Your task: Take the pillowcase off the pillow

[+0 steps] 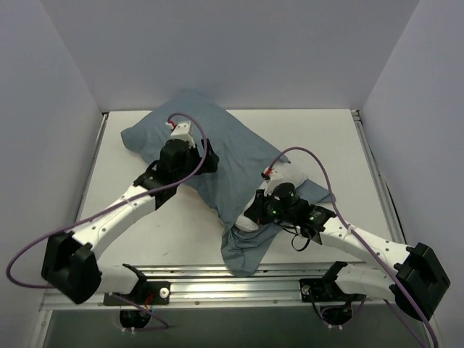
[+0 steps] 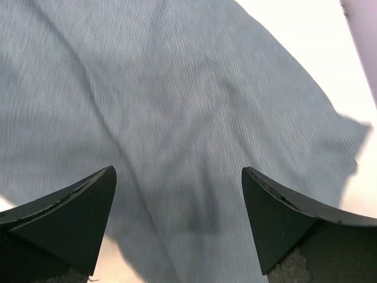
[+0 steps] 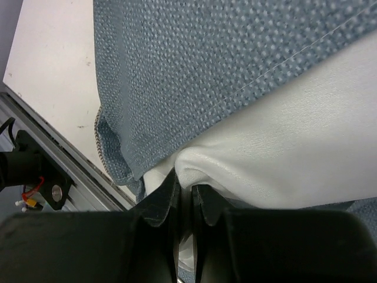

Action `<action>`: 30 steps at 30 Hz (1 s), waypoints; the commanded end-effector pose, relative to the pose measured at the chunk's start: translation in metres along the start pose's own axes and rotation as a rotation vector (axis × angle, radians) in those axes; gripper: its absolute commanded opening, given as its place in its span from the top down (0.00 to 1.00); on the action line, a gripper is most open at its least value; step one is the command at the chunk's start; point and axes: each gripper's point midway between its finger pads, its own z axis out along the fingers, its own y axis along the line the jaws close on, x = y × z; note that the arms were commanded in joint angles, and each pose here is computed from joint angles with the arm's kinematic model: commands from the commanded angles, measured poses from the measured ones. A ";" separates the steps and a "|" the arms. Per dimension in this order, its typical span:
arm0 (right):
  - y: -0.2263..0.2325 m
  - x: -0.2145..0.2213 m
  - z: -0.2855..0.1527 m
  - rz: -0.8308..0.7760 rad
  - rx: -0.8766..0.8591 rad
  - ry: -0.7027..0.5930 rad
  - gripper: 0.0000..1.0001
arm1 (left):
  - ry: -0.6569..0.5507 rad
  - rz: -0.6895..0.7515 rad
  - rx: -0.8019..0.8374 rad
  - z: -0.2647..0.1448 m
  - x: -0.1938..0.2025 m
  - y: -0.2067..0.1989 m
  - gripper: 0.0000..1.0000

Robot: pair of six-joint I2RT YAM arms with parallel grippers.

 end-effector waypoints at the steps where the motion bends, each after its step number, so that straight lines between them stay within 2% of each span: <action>1: 0.008 -0.037 -0.001 -0.006 0.024 -0.119 1.00 | 0.001 -0.046 0.113 -0.050 0.006 -0.018 0.04; 5: 0.011 -0.057 0.000 -0.029 0.048 -0.164 1.00 | 0.122 -0.138 0.122 -0.092 0.049 -0.014 0.04; 9: 0.015 -0.063 0.009 -0.048 0.053 -0.160 1.00 | 0.183 -0.243 0.220 -0.107 0.083 -0.026 0.06; 13: 0.017 -0.065 0.013 -0.050 0.054 -0.163 1.00 | 0.196 -0.310 0.276 -0.104 0.097 -0.038 0.12; 23: 0.019 -0.070 0.008 -0.046 0.057 -0.180 1.00 | 0.252 -0.320 0.301 -0.090 0.117 -0.047 0.28; 24: 0.019 -0.070 0.009 -0.043 0.057 -0.180 1.00 | 0.255 -0.322 0.304 -0.089 0.118 -0.049 0.34; 26: 0.019 -0.069 0.009 -0.038 0.053 -0.180 1.00 | 0.266 -0.321 0.303 -0.087 0.123 -0.049 0.38; 30: 0.019 -0.071 0.007 -0.040 0.056 -0.185 1.00 | 0.280 -0.318 0.283 -0.083 0.129 -0.046 0.41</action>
